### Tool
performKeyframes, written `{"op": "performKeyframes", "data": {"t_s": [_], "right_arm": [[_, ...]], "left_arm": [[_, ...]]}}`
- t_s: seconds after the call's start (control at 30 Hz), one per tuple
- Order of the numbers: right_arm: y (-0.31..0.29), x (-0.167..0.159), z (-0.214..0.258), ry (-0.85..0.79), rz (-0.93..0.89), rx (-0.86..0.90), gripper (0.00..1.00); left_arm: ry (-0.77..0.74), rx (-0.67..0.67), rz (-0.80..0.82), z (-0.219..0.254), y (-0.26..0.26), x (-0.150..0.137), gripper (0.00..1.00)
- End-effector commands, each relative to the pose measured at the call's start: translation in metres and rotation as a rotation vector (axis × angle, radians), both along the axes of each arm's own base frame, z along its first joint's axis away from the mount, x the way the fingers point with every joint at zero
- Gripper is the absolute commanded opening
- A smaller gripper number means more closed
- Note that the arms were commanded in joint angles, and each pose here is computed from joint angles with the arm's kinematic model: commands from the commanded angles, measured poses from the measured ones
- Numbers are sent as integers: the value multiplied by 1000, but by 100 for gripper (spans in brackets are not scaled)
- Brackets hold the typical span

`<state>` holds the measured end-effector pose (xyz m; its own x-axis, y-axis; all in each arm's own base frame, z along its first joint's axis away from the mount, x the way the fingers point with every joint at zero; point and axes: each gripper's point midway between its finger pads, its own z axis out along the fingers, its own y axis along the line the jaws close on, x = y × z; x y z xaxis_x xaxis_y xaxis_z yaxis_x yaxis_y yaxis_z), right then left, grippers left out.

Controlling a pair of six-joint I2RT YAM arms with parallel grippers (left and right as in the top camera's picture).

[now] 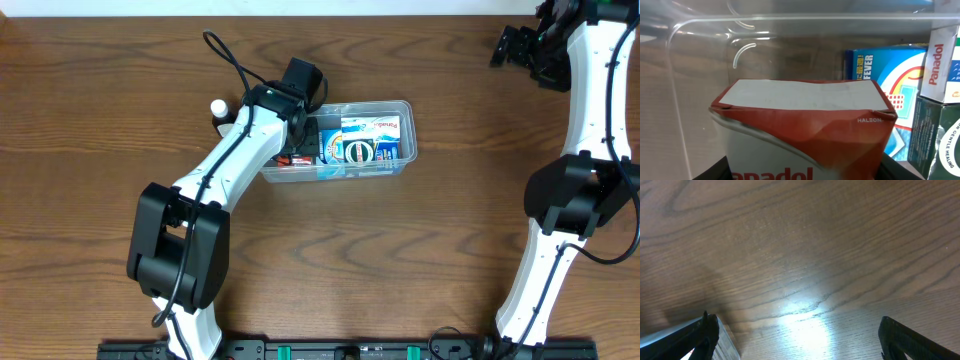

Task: Pack container
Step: 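Lower the red box into the container's left end and release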

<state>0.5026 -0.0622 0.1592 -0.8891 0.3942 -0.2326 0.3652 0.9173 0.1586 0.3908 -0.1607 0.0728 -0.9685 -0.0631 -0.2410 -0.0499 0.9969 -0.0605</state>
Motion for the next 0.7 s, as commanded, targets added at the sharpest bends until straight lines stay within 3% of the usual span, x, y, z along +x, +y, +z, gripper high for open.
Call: {"op": "performKeyframes", "data": {"t_s": [0.0,0.67], "right_arm": [[2,2,8,-23,13,0,99],[2,2,8,-23,13,0,99]], "left_arm": [[-16,0,9,2,0,5,52],[-44,-12,9,3,-3,11,52]]}}
